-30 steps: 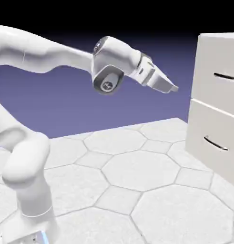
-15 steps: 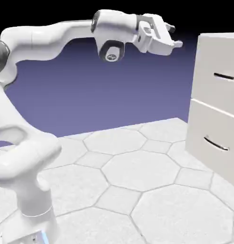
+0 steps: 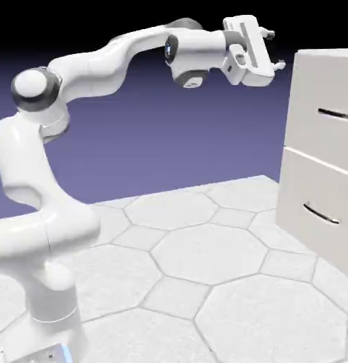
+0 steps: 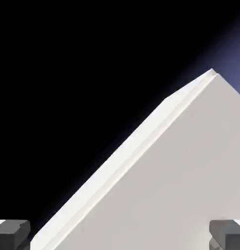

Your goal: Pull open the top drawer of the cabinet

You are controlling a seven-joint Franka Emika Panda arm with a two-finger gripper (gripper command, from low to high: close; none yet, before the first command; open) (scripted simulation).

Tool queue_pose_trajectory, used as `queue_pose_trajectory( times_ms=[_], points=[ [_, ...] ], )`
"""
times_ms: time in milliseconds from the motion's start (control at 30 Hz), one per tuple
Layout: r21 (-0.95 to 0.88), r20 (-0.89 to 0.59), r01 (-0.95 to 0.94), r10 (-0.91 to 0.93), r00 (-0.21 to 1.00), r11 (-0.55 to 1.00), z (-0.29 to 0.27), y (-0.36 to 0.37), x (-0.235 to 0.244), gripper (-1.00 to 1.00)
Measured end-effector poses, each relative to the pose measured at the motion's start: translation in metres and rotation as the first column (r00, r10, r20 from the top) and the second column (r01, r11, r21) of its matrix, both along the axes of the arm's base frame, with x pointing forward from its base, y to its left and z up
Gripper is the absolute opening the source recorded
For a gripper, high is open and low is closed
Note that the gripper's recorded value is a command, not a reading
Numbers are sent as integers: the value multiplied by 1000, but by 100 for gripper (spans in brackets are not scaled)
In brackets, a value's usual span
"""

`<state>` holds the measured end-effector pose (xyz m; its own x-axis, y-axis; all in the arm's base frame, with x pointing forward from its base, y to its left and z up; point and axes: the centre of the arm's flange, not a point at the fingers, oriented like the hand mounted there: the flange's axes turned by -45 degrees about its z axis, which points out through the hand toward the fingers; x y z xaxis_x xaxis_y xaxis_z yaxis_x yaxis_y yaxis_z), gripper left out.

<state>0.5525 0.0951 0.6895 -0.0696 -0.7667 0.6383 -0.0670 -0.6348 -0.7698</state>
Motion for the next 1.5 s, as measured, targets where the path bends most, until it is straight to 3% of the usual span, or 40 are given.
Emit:
queue_pose_trajectory(
  times_ms=[333, 633, 967, 1000, 1500],
  points=[
    [310, 33, -67, 60, 998, 948, -84, 4, 93, 0],
    [635, 67, -97, 70, 995, 767, -174, -18, 166, 0],
    [634, 67, -97, 71, 995, 768, -173, -17, 212, 0],
    [635, 67, -97, 70, 995, 767, -174, -18, 216, -100],
    [635, 68, -98, 70, 995, 767, -175, -18, 188, -100]
  ],
)
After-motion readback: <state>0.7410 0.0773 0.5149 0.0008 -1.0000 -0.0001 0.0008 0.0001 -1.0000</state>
